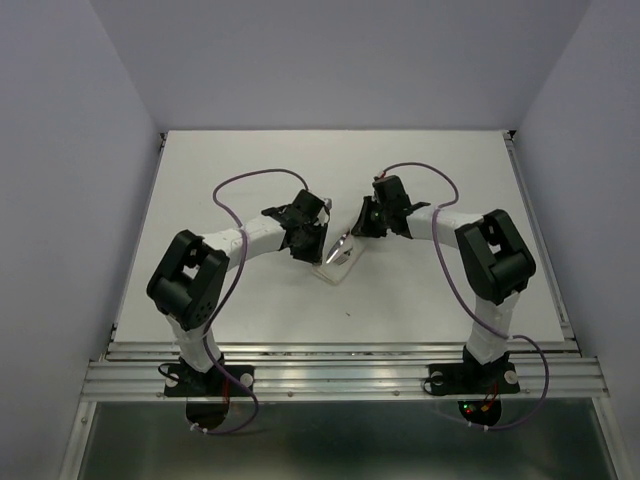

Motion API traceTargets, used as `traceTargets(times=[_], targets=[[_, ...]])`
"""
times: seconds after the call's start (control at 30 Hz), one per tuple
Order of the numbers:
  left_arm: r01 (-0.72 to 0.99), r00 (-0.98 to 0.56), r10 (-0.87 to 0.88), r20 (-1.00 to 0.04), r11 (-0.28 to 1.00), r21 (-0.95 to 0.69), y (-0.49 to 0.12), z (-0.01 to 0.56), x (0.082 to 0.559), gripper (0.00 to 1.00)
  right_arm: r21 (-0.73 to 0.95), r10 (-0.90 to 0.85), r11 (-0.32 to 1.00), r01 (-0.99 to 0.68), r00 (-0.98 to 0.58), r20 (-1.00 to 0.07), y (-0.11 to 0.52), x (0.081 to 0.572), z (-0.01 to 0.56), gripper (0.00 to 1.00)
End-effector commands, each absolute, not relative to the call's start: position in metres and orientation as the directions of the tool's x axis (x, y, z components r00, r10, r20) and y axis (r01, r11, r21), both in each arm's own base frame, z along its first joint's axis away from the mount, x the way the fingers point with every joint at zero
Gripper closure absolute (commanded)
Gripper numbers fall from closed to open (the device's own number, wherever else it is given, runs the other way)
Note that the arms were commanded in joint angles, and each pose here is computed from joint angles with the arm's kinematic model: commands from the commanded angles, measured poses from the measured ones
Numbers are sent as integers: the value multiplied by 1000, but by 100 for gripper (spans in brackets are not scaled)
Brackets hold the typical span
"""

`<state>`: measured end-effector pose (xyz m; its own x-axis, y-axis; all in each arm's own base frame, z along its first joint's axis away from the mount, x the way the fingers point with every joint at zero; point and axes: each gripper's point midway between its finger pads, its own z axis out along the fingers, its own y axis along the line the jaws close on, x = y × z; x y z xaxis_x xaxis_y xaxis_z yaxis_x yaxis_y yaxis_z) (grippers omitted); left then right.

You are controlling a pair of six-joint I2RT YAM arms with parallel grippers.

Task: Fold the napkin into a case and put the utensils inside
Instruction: Reset both arms

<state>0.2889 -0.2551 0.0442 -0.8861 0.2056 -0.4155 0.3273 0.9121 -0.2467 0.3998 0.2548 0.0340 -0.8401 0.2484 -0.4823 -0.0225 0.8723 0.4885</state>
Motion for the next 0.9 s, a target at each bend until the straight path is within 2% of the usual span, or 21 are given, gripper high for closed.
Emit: traceTargets(times=[0.0,0.13,0.17,0.2,0.23,0.27,0.37,0.5,0.67,0.87], targets=[[323,-885,206,-418,917,-233,-251,39,292,64,479,286,876,-48,-750,-597,247,418,90,80],[331,-882,218,-418,918,-219,-249,35,295,64,457,332,889,-22,-655,-679,227,427,134,71],[335,-880,224,-419,917,-215,-249,33,296,64,449,349,894,2,-632,-692,216,430,141,60],[348,-873,236,-427,914,-207,-249,34,300,64,444,367,895,31,-614,-698,208,428,144,52],[349,-875,243,-419,916,-198,-249,30,301,64,418,407,902,108,-533,-742,182,431,162,41],[352,-875,251,-413,917,-189,-248,29,302,64,404,423,902,151,-493,-760,167,431,168,20],[367,-859,253,-445,910,-190,-250,46,307,63,340,425,900,274,-370,-826,122,419,187,0],[373,-806,229,-546,912,-168,-244,96,319,53,260,380,889,376,-290,-878,83,398,203,0],[355,-715,153,-683,920,-166,-225,176,337,51,201,347,855,478,-240,-907,46,365,207,0],[322,-530,50,-846,936,-146,-199,268,351,50,268,396,802,534,-140,-907,21,331,212,0]])
